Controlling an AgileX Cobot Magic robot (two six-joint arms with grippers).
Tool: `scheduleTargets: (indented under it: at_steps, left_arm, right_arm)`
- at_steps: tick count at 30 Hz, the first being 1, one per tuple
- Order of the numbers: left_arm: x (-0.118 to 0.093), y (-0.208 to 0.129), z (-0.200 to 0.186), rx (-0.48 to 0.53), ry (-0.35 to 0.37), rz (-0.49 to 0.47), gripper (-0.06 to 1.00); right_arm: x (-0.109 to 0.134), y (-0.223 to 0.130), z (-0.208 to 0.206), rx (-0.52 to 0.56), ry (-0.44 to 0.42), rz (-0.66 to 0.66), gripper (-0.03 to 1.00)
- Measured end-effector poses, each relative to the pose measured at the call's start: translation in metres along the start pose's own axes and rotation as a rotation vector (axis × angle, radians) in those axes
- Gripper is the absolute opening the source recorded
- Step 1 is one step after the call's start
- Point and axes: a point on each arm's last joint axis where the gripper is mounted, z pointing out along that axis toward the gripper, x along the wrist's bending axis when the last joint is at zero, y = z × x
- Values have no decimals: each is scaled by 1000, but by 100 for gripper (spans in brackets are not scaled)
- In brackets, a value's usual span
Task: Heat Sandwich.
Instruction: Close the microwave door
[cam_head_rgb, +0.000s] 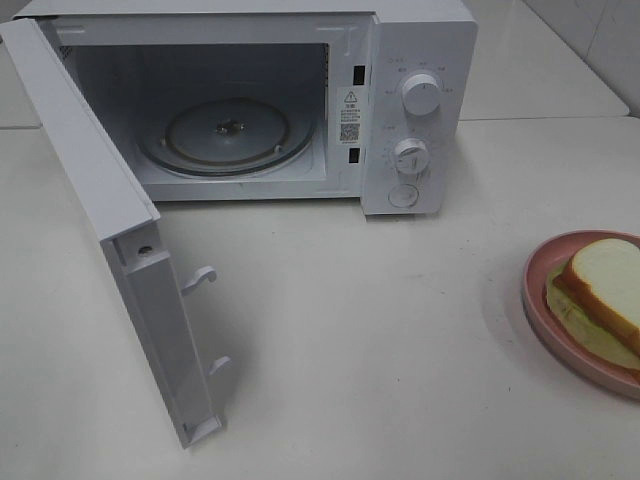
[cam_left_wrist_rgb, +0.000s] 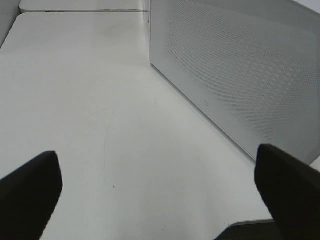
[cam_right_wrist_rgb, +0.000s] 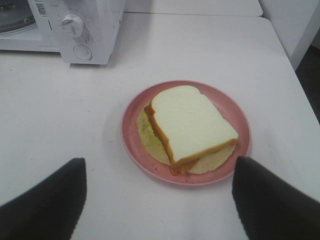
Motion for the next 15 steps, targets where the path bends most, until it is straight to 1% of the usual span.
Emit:
scheduleTargets:
  at_steps: [15]
  left_arm:
    - [0, 0, 0, 0, 0, 0, 97]
  right_arm:
    - [0, 0, 0, 0, 0, 0, 76]
